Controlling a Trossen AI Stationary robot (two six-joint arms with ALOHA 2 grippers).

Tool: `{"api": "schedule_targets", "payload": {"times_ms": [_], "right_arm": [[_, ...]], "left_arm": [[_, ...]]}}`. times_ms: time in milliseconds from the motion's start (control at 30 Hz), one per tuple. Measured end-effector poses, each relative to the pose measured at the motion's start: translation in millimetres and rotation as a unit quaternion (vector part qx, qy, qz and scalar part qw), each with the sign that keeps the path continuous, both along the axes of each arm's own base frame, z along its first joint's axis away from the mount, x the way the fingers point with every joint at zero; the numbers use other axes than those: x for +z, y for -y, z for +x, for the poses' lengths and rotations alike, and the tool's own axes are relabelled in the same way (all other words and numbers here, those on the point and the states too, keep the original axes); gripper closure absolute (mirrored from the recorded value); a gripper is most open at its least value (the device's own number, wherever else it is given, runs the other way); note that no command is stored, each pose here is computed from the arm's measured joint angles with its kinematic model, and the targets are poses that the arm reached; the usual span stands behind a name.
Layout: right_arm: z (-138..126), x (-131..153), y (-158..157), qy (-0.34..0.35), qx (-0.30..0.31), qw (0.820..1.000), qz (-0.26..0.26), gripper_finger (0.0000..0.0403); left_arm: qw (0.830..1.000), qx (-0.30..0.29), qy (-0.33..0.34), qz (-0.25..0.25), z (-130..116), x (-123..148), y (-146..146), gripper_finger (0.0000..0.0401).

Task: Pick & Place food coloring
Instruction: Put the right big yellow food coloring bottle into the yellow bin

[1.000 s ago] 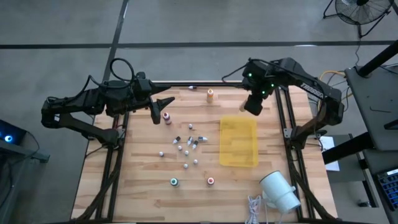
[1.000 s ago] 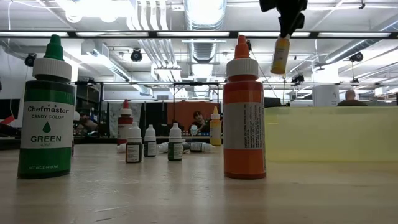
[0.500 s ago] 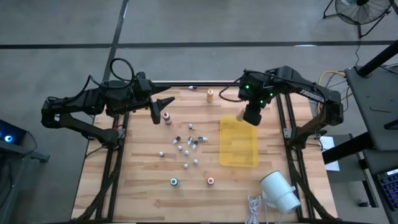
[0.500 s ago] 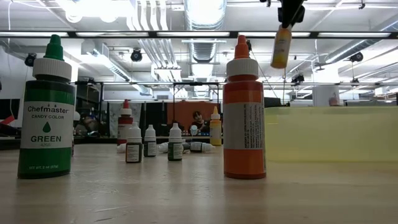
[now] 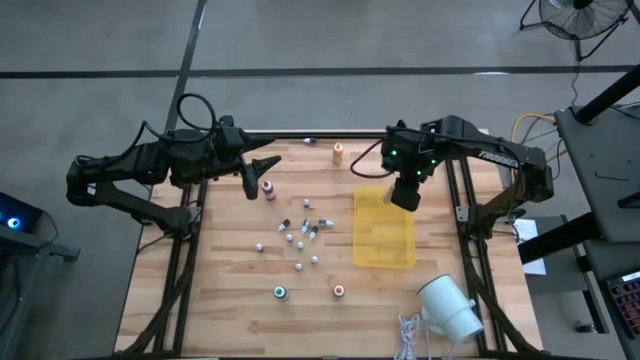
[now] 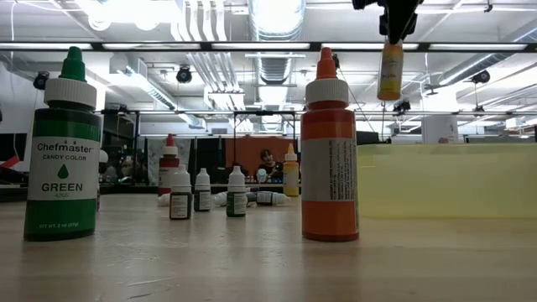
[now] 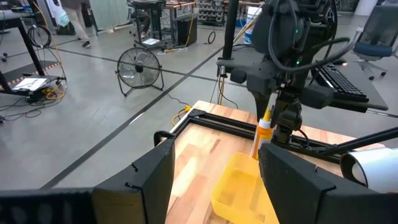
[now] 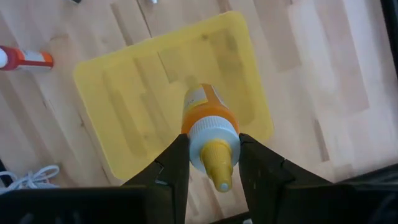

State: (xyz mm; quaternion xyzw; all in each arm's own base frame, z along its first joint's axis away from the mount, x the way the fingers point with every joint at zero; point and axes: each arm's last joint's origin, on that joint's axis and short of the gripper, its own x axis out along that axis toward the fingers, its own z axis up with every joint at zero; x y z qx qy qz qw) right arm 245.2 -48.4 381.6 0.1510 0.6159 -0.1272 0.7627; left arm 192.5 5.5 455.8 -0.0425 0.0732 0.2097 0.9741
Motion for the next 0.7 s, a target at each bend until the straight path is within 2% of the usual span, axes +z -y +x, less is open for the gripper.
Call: {"api": "schedule_targets", "payload": {"times_ms": [433, 700], "right_arm": [[-6, -34, -1, -0.055, -0.008, 0.998, 0.007, 0.0302], [-9, -56, -1, -0.048, -0.015, 0.999, 0.007, 0.0302]], "left_arm": [[1.0, 0.0, 0.0, 0.0, 0, 0, 0, 0.0197], [1.0, -0.002, 0.0, -0.001, 0, 0, 0, 0.0197]]}}
